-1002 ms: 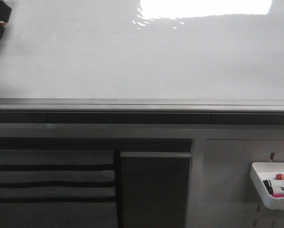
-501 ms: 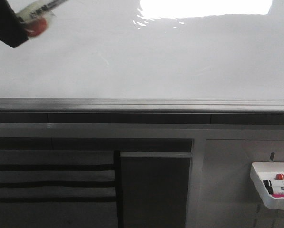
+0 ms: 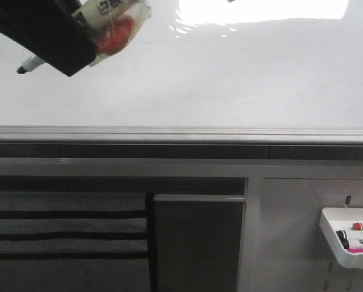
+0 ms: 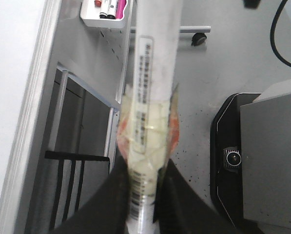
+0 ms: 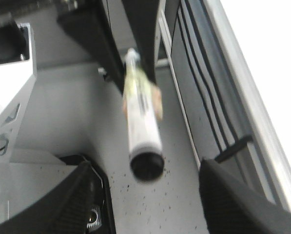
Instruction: Write number 3 on whiteboard
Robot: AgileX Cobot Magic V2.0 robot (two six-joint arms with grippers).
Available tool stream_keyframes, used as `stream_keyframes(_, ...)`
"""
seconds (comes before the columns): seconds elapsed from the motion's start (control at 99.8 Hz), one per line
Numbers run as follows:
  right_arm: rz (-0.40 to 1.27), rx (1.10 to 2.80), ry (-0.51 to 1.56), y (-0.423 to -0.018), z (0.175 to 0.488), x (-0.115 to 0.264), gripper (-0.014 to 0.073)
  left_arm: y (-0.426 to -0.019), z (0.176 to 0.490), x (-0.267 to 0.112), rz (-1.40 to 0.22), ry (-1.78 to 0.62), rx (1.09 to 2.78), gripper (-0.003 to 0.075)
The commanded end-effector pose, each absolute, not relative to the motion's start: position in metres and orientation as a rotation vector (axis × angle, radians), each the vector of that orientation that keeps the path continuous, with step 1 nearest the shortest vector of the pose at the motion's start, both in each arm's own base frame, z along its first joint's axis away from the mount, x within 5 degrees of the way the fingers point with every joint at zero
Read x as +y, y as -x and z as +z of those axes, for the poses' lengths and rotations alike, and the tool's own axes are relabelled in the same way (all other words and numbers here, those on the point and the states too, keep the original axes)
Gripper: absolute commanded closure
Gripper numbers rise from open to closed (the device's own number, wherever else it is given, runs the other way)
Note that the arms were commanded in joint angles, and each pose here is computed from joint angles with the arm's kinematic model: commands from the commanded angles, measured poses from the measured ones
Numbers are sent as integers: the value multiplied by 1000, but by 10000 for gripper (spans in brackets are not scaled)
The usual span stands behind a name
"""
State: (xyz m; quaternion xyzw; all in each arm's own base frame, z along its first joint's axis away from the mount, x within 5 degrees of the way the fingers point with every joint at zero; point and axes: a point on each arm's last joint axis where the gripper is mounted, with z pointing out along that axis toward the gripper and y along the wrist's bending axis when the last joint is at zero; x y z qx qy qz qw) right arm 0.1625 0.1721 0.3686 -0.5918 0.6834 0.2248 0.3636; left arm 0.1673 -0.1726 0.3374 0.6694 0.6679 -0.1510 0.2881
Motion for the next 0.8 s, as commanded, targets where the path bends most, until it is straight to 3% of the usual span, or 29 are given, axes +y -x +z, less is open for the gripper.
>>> stream_keyframes(0.0,618,1637,1472,-164,386,181,177,-163,357,-175,-437,-1720,1710,741)
stream_keyframes(0.551,620,1547,1511,-167,380,203,183,-163,357,-175,-441,-1725,1690,741)
stream_keyframes(0.791,620,1547,1515,-166,380,203,404,-163,357,-175,-441,-1725,1690,741)
